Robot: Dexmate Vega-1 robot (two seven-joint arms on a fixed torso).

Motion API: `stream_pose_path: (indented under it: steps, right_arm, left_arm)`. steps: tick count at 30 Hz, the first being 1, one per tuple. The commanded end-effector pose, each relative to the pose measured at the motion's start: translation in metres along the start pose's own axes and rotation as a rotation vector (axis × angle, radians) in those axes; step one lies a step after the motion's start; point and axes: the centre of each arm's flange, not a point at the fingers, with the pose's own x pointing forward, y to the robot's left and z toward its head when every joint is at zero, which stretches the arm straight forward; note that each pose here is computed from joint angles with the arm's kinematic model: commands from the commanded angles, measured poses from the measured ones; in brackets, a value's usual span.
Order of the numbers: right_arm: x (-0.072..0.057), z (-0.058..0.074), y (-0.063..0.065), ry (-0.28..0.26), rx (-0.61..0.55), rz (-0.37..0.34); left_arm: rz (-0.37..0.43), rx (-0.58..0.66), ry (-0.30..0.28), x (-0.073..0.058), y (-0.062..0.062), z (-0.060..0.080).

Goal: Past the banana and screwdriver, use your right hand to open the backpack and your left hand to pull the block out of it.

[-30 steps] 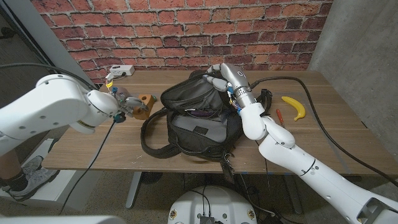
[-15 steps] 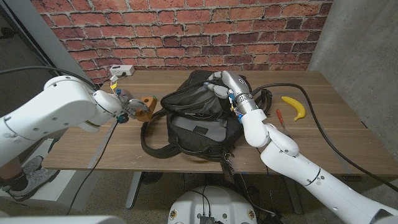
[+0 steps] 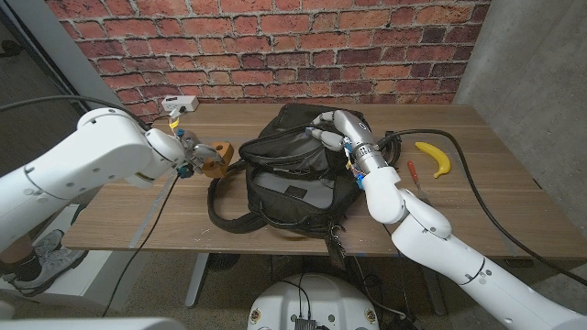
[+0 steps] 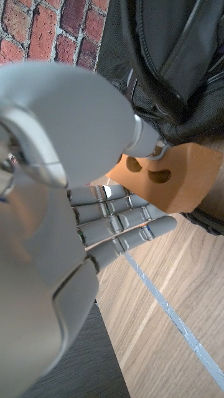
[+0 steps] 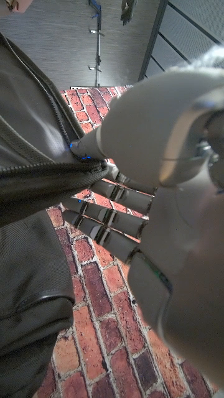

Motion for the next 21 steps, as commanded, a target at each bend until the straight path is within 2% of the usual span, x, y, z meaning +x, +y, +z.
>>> stream_pose_path:
  steps: [1,13,21]
  right_arm:
    - [-0.013,-0.012,-0.021,0.052,0.066,-0.067]
    - [-0.026,-0.019,-0.044,0.09,0.098,-0.137]
    - [-0.029,-0.021,-0.052,0.109,0.096,-0.161]
  left_arm:
    - [0.007,0.003,0.026,0.008,-0.001,-0.001]
    - [0.008,0.012,0.06,0.011,-0.001,-0.003]
    - [0.008,0.016,0.105,0.012,0.002,-0.012]
